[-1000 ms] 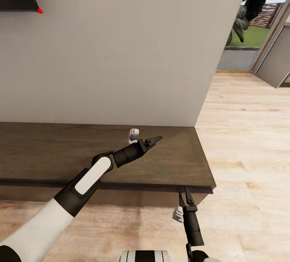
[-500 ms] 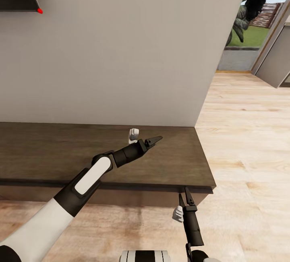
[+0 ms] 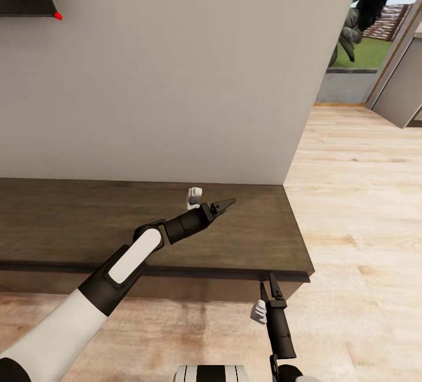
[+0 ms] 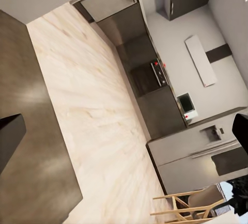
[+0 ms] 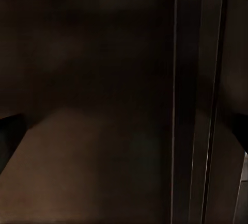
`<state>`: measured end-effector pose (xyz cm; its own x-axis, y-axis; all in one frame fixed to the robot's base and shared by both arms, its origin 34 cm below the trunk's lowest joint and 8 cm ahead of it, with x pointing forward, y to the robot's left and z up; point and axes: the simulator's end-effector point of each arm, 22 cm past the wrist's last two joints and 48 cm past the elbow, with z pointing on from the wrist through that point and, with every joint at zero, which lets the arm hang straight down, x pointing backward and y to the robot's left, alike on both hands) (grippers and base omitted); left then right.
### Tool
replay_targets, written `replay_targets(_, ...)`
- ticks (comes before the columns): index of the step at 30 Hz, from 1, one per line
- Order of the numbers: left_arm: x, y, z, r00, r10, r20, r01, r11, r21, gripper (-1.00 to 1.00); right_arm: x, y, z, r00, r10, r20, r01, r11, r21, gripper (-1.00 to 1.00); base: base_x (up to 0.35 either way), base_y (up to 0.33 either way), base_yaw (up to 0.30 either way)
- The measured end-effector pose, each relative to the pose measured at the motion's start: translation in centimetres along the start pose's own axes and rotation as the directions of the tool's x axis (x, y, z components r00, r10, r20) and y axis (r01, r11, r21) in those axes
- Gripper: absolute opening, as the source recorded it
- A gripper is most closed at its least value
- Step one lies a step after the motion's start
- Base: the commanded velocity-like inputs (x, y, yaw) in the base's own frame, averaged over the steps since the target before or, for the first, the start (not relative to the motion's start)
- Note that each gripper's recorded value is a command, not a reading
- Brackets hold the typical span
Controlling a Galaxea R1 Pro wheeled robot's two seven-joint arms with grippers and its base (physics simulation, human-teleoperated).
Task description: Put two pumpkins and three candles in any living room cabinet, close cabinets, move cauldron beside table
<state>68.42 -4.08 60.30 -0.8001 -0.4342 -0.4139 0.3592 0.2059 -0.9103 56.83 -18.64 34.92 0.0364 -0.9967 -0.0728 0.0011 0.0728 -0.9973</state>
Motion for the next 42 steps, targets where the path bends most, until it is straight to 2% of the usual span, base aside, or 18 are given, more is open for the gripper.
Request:
replay_targets(1,0.00,0.01,0.00,1.000,0.000,0.000,0.000,1.000,0.000,1.00,0.00,0.00,0.00,1.000,0.000,-0.001,0.000,1.000,0.000,1.00,0.000,0.000,0.000)
replay_targets(2,0.00,0.02,0.00,1.000,0.000,0.000,0.000,1.000,0.000,1.00,-0.01,0.00,0.00,1.000,0.001,-0.002,-0.001,1.000,0.000,-1.00,0.000,0.000,0.000)
replay_targets(26,0.06,0.00,0.05,1.000,-0.001,-0.001,0.001,1.000,0.000,1.00,-0.01,-0.09,0.04,1.000,0.002,0.001,-0.002,1.000,0.003,-1.00,-0.003,0.000,0.000)
replay_targets(28,0.06,0.03,0.05,1.000,-0.001,-0.001,0.001,1.000,-0.001,1.00,0.00,-0.10,0.40,1.000,0.002,0.001,-0.002,1.000,0.000,-1.00,-0.137,0.000,0.000)
replay_targets(30,0.06,0.04,0.05,1.000,-0.001,-0.001,0.001,1.000,-0.001,1.00,0.17,0.75,0.69,1.000,0.002,-0.003,-0.003,0.999,-0.041,-1.00,-0.207,0.000,0.000)
replay_targets(42,0.07,0.05,0.05,1.000,-0.001,-0.001,0.001,1.000,-0.002,1.00,0.08,0.66,0.72,1.000,0.000,-0.001,0.000,0.999,-0.038,-1.00,-0.020,0.000,0.000)
